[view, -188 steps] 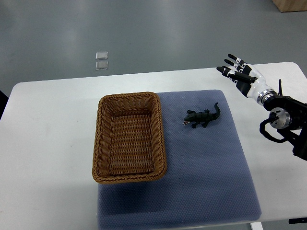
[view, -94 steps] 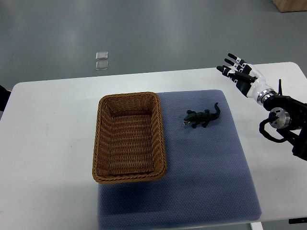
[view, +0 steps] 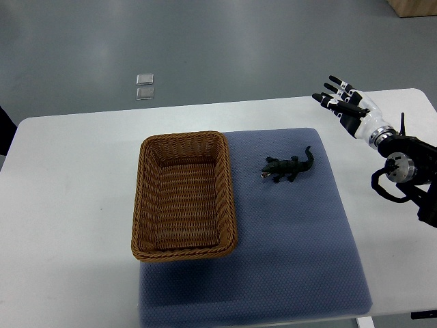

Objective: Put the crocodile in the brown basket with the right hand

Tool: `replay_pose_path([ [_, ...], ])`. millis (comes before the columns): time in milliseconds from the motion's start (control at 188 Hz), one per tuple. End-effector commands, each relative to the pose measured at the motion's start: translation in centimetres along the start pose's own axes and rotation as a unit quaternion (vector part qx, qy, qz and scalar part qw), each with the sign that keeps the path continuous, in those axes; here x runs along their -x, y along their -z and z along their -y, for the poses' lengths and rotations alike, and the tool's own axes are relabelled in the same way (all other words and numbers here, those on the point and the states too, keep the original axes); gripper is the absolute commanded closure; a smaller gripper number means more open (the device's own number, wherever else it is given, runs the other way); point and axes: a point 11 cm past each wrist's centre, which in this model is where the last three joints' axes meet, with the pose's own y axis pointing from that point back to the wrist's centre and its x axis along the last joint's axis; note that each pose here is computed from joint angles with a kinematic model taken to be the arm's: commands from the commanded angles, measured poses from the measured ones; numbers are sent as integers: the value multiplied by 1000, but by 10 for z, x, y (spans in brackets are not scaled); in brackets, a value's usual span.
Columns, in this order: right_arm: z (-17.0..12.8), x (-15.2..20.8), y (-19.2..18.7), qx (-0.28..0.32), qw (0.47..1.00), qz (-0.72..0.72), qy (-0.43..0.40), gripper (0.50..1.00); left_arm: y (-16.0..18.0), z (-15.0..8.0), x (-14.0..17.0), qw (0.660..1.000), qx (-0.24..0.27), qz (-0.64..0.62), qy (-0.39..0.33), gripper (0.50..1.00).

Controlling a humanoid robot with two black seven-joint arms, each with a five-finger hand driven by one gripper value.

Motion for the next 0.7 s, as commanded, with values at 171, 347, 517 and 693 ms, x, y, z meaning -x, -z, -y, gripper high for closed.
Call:
replay_pose_path([
  [171, 0, -2, 2, -1, 1000, -4, -1, 572, 0, 0, 0, 1000, 0, -1, 1, 500],
  [347, 1, -1, 3, -1, 1000, -5, 1, 572, 0, 0, 0, 1000, 0, -1, 1, 500],
  [517, 1, 0, 1, 2, 1000, -10, 5, 572, 0, 0, 0, 1000, 0, -1, 1, 500],
  [693, 1, 5, 0, 11, 997, -64, 31, 572, 0, 0, 0, 1000, 0, -1, 1, 500],
])
